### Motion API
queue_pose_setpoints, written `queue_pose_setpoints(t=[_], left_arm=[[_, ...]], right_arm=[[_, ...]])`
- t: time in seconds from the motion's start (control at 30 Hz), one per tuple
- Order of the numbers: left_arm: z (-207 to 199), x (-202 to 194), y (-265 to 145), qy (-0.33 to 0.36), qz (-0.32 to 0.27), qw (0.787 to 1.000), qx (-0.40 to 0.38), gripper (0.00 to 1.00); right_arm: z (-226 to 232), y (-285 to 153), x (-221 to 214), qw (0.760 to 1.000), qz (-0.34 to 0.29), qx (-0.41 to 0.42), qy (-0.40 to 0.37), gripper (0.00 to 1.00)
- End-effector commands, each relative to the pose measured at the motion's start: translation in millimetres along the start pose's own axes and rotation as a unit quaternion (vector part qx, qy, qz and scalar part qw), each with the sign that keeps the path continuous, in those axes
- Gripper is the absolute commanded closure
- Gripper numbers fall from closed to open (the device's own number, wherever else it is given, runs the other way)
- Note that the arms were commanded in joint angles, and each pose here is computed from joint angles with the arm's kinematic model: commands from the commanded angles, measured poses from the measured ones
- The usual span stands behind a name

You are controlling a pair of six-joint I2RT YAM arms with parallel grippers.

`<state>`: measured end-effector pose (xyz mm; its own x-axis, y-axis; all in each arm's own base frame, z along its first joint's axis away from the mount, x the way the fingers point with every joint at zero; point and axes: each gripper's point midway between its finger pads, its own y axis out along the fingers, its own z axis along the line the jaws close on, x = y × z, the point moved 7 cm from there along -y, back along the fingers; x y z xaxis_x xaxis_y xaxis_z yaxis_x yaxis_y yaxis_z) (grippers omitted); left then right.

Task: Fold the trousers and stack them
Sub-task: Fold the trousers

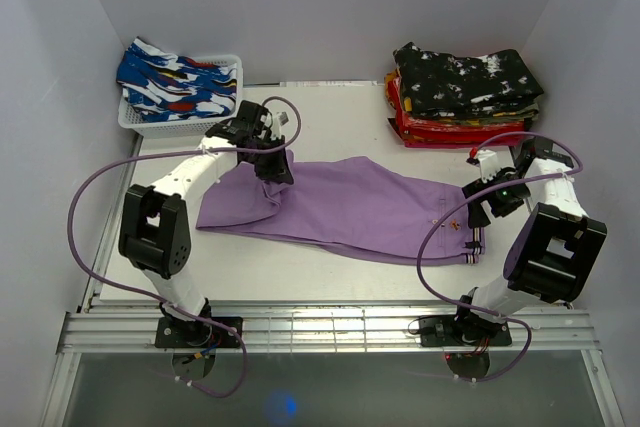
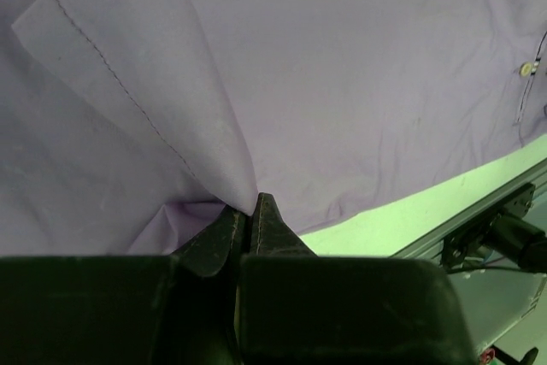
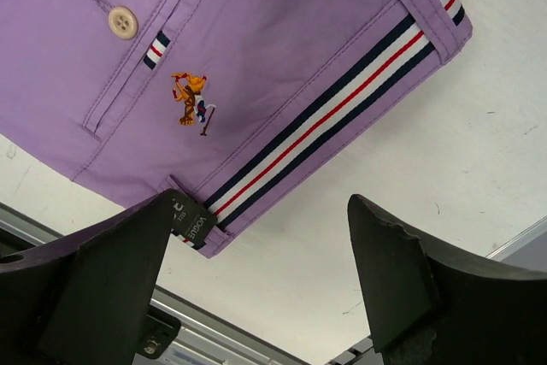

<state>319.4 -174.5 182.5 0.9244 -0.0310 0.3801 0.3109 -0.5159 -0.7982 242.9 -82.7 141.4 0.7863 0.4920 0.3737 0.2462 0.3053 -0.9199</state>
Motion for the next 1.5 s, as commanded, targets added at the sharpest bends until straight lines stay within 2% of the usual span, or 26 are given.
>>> queue_pose_setpoints(t=[0.0, 0.17, 0.23, 0.47, 0.5, 0.57, 0.63, 0.67, 0.7, 0.8, 0.93, 1.13, 1.17, 1.33, 1.37, 1.47], left_arm=[[-5, 15, 8, -0.018, -0.041, 0.999, 0.008, 1.00], [-10, 9, 23, -0.009, -0.024, 1.000, 0.013, 1.00], [-11, 4, 28, -0.006, -0.013, 1.000, 0.008, 0.97], [-36, -23, 32, 0.051, 0.020, 0.998, -0.024, 0.74], [-37, -26, 31, 0.056, 0.025, 0.998, -0.026, 0.62], [-44, -30, 27, 0.072, 0.029, 0.996, -0.037, 0.55], [-50, -28, 18, 0.089, 0.018, 0.995, -0.043, 0.22], [-52, -26, 14, 0.096, 0.014, 0.994, -0.047, 0.11], [-54, -24, 9, 0.103, 0.009, 0.993, -0.052, 0.04], [-62, -18, -11, 0.125, -0.001, 0.990, -0.063, 0.02], [-40, -19, -34, 0.126, -0.005, 0.990, -0.070, 0.02], [61, -11, -77, 0.056, -0.022, 0.995, -0.083, 0.05], [86, -8, -86, 0.043, -0.038, 0.997, -0.060, 0.05], [150, -2, -102, 0.020, -0.051, 0.998, 0.009, 0.04], [170, -5, -105, -0.003, -0.053, 0.998, 0.019, 0.05], [213, -7, -105, -0.033, -0.052, 0.997, 0.040, 0.12]], right_arm=[[9, -1, -2, 1.000, -0.004, 0.015, -0.003, 0.12], [10, -2, -3, 1.000, -0.004, 0.013, -0.008, 0.12], [10, -2, -3, 1.000, -0.003, 0.013, -0.011, 0.12], [9, -3, 0, 1.000, -0.008, 0.018, -0.011, 0.12], [9, -4, 0, 1.000, -0.009, 0.018, -0.009, 0.11], [8, -5, 2, 1.000, -0.011, 0.021, -0.006, 0.11], [9, -5, 4, 1.000, -0.014, 0.022, -0.005, 0.11], [9, -6, 6, 1.000, -0.015, 0.022, -0.005, 0.11], [10, -6, 7, 1.000, -0.016, 0.024, -0.005, 0.11], [15, -11, 18, 0.999, -0.036, 0.030, -0.004, 0.11], [32, -15, 44, 0.995, -0.082, 0.057, -0.009, 0.12], [64, -6, 84, 0.983, -0.137, 0.117, -0.019, 0.21], [70, -1, 89, 0.982, -0.135, 0.127, -0.024, 0.21], [68, 16, 87, 0.987, -0.103, 0.123, -0.006, 0.24], [67, 17, 84, 0.988, -0.094, 0.121, -0.007, 0.24], [60, 11, 75, 0.992, -0.080, 0.098, -0.012, 0.25]])
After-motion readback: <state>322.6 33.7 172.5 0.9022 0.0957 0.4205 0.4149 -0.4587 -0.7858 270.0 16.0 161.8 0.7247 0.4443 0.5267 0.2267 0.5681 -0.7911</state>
